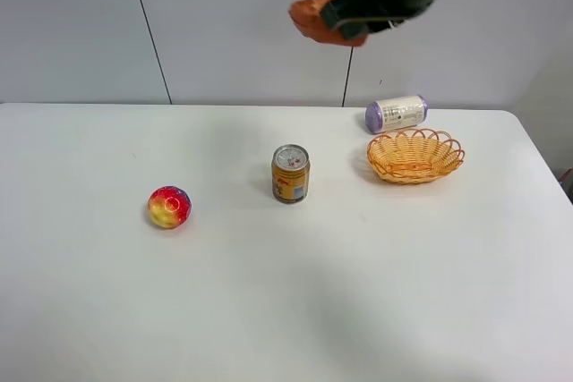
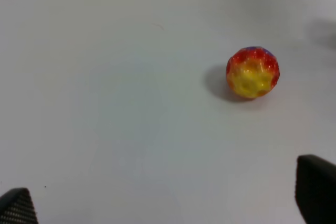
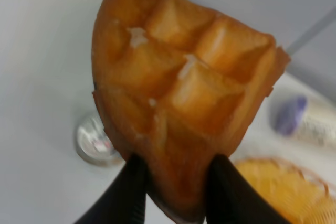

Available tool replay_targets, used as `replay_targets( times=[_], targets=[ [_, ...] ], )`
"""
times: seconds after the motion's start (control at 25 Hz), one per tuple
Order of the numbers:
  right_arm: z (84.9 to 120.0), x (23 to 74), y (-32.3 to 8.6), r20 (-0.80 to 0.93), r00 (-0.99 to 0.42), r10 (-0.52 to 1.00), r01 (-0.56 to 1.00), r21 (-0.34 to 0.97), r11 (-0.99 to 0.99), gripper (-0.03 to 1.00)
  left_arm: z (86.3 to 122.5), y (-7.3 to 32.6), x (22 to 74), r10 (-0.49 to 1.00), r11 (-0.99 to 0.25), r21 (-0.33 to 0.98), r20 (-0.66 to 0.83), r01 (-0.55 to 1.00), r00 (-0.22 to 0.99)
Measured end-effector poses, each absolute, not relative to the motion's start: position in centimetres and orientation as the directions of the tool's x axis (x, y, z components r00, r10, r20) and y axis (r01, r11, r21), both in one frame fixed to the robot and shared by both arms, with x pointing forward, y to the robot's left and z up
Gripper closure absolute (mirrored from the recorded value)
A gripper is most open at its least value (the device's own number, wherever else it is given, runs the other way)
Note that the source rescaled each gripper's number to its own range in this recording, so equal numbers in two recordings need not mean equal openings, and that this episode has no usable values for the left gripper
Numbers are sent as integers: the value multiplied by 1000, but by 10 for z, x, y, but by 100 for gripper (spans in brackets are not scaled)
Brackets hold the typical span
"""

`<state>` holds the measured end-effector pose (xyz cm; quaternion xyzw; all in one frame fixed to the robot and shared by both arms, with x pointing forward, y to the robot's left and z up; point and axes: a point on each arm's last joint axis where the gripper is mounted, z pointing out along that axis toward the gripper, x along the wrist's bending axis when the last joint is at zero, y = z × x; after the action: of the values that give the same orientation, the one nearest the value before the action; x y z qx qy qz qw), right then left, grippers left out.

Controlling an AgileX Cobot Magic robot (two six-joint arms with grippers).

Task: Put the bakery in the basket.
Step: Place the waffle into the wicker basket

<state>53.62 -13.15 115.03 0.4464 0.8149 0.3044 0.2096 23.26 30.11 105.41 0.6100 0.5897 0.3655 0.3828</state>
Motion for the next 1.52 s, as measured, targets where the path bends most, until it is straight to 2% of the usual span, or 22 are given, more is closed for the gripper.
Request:
replay_targets(
  times=[0.24, 0.48, 0.72, 0.88, 1.24, 1.52],
  targets=[
    [1102, 509, -202, -32, -354, 935, 701, 652, 288, 97, 1054, 301, 233, 999, -11, 898, -5, 440, 37],
    [1046, 493, -254, -28, -210, 977, 774, 606, 184, 97, 1054, 301, 233, 999, -11, 898, -5, 440, 37],
    [1026, 499, -292, -46, -87, 995, 711, 697, 94, 97, 1054, 301, 233, 999, -11, 898, -5, 440, 37],
    [1009, 517, -296, -26, -50, 998, 684, 728, 53, 97, 1054, 301, 233, 999, -11, 898, -5, 440, 37],
    [926, 549, -270, -23, -126, 992, 782, 613, 114, 97, 1054, 301, 233, 999, -11, 898, -5, 440, 37],
    [931, 566, -259, -26, -152, 988, 748, 650, 132, 97, 1054, 301, 233, 999, -11, 898, -5, 440, 37]
  ],
)
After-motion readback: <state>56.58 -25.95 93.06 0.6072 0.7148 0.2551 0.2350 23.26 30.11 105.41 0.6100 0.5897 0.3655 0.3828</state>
